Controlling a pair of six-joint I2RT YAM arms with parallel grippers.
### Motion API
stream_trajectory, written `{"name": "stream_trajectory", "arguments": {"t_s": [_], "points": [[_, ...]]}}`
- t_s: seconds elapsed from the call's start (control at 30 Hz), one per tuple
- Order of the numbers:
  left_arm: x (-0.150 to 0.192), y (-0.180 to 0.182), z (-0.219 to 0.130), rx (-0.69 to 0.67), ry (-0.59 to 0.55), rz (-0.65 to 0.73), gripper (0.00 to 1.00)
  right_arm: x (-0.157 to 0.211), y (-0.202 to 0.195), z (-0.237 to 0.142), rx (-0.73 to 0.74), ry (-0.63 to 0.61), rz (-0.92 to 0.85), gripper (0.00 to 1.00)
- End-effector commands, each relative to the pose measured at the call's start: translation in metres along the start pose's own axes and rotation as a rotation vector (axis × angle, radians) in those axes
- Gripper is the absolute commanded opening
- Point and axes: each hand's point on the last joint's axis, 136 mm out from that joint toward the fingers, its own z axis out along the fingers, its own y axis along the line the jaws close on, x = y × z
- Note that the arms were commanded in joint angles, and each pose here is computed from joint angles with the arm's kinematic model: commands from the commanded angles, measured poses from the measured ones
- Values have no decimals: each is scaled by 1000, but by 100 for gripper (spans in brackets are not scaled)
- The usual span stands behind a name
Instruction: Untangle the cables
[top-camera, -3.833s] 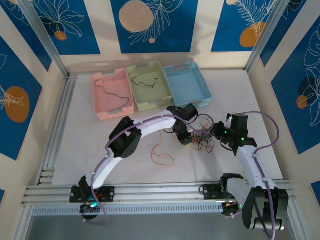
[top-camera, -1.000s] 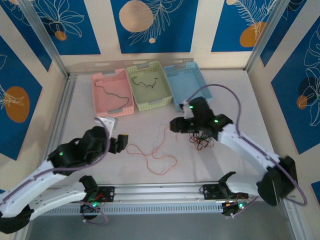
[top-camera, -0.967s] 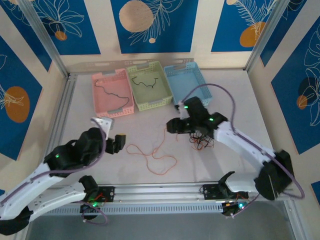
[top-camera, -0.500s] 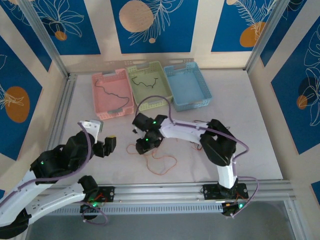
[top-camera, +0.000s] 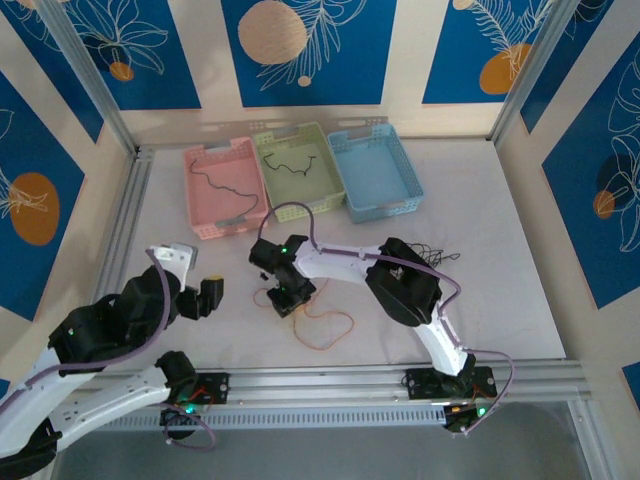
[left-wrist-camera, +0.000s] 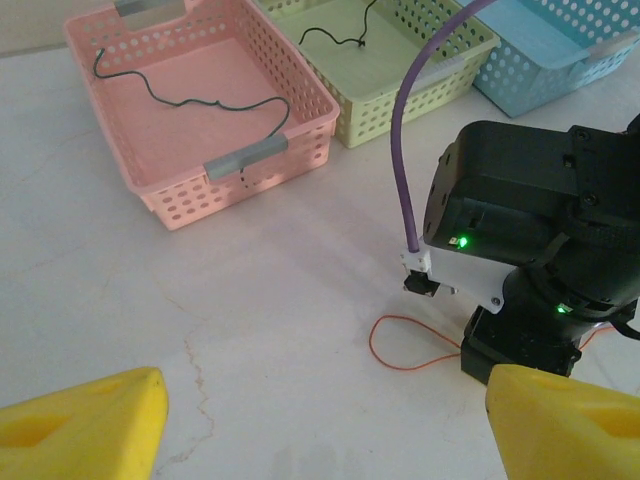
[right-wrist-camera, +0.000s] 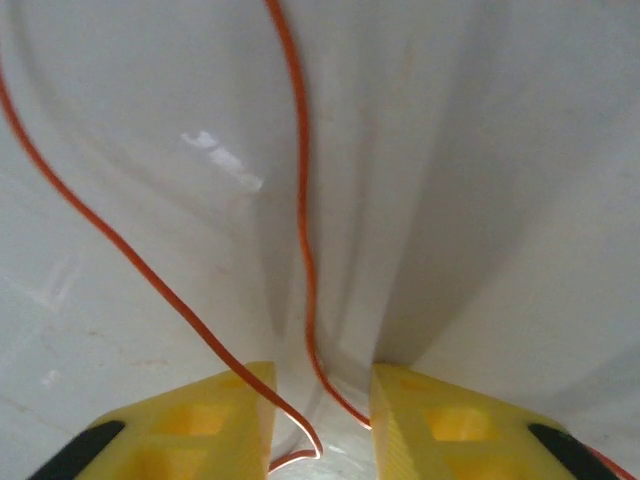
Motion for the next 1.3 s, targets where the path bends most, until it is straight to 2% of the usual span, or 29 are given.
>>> {"name": "stream_trajectory", "arguments": {"t_s": [0.0,0.27,0.43,0.53,0.7,0.8,0.97,1.13,1.27], "points": [[3,7,1,-32,-1,17,83,14,5,7,36,71,-29,25],[5,6,3,-33,6,21,83,15,4,11,63,97,-29,0],[6,5,5,-36,12,24,84,-1,1,-16,67,-4,-35,0],[6,5,6,-37,18,28,84,-20,-8,-55,47,-122,-11,0],[7,5,7,-39,18,28,84,-50,-38,-154,-36,-388,83,0],[6,5,6,-38,15,26,84,-62,-70,-221,-106,-565,174,0],[7,5,7,-39,16,28,84,-70,-147,-326,-202,-830,377,0],[7,4,8,-39,19,30,84,-80,-208,-393,-215,-989,496,0],[8,4,9,-40,24,33,84,-93,-251,-427,-265,-1073,585,0]]}}
